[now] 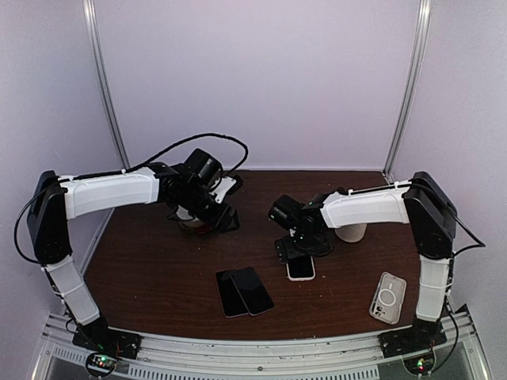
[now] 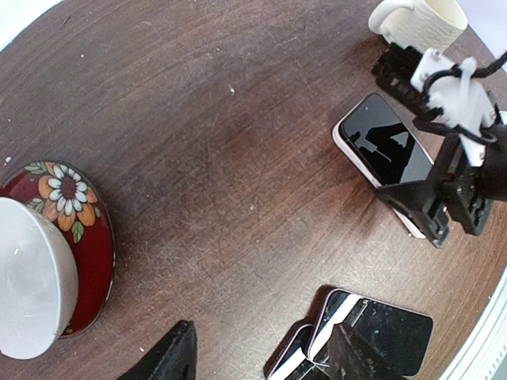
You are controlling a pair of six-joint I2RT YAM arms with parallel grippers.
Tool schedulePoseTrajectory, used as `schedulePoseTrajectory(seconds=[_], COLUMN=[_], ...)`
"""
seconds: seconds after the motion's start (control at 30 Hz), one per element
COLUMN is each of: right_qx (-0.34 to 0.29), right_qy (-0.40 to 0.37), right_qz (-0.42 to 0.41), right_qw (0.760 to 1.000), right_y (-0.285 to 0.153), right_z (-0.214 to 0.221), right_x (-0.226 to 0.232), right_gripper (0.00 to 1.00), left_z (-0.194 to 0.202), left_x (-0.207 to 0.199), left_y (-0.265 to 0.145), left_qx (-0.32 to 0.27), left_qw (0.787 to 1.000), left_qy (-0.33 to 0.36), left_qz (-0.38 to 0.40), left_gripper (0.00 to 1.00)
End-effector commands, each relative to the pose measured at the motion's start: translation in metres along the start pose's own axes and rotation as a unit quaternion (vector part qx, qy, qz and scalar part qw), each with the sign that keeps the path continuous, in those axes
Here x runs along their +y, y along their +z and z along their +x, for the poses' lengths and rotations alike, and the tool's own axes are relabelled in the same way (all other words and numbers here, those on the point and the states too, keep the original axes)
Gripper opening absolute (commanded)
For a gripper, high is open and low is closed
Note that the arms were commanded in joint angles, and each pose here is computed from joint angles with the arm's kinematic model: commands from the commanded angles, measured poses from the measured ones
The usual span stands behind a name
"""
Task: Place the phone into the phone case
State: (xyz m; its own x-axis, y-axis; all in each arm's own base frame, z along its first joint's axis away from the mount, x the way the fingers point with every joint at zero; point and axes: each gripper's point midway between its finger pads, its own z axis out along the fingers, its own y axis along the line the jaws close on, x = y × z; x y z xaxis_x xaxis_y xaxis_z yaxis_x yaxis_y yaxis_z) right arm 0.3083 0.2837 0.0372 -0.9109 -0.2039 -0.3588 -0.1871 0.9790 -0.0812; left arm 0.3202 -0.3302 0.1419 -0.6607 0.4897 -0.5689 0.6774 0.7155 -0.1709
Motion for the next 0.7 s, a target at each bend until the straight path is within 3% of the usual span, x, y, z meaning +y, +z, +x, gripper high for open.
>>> schedulePoseTrajectory(seconds=[0.0,0.23,0.4,0.53,0.67], right_qx=[0.011,0.064,0.073,0.071,0.056], right_qy=[0.006,0.006,0.013,0.005,-0.002], right_qz=[0.010,-0.022,-0.049,-0.037,-0.052], right_qw=[1.000,0.998,0.996,0.997,0.997], right_y=[0.005,0.016,0.014,0.012,0.004], right_z=[0.004,0.039,0.048,0.046,0.038], right_x=[0.001,0.005,0.009,0.006,0.010], right_gripper=[1.00,0.97,0.79,0.73,0.57], left_z=[-0.010,-0.008,-0.007,-0.007,-0.007], left_x=[0.001,0.002,0.002,0.002,0.002], left_y=[-0.012,-0.007,-0.005,-0.006,-0.006], left_qx=[-0.023,-0.017,-0.015,-0.016,-0.015], left_qw=[1.000,1.000,1.000,1.000,1.000], left_qy=[0.014,0.013,0.013,0.013,0.013], left_qz=[-0.006,-0.005,-0.005,-0.005,-0.005], left_gripper=[0.61,0.61,0.61,0.61,0.61])
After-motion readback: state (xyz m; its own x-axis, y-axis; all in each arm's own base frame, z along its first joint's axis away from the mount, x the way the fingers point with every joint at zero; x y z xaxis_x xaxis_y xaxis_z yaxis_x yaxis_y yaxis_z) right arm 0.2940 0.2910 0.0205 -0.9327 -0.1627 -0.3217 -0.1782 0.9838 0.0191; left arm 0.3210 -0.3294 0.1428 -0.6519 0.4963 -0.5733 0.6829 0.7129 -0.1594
